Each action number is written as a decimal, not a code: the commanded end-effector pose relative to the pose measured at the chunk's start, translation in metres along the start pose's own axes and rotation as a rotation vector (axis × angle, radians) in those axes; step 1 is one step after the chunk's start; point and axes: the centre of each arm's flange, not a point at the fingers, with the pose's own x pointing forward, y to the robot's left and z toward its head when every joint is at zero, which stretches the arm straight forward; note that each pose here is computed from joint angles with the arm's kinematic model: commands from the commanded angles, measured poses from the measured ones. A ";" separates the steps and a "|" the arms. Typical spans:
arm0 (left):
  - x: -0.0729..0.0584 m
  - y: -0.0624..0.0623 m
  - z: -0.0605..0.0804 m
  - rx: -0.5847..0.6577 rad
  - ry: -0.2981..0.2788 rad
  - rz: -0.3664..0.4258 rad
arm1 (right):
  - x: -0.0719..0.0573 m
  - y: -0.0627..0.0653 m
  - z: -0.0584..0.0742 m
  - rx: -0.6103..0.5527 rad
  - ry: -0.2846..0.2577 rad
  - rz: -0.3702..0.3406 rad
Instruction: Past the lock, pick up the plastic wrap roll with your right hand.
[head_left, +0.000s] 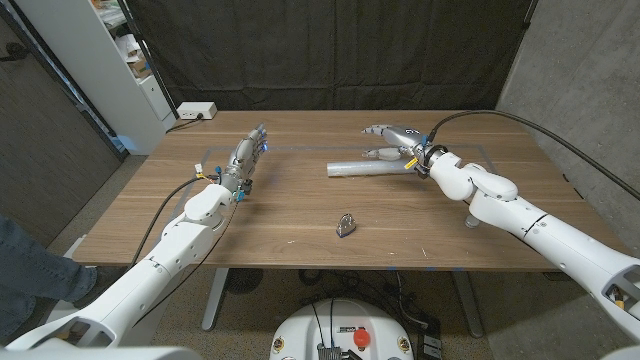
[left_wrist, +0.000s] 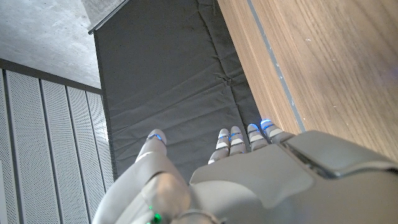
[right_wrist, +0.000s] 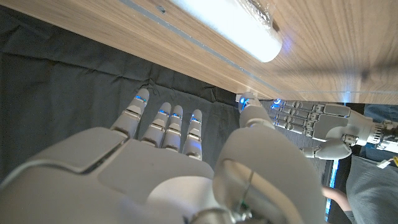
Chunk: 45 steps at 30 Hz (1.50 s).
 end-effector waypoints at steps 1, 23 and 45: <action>-0.001 -0.001 -0.002 0.002 0.011 0.000 | 0.004 0.004 -0.003 -0.033 0.019 0.051; -0.002 -0.003 -0.003 -0.002 0.009 0.000 | 0.010 0.007 -0.004 -0.105 0.043 0.128; -0.005 -0.004 -0.005 -0.005 0.008 0.003 | 0.013 0.007 -0.003 -0.121 0.064 0.207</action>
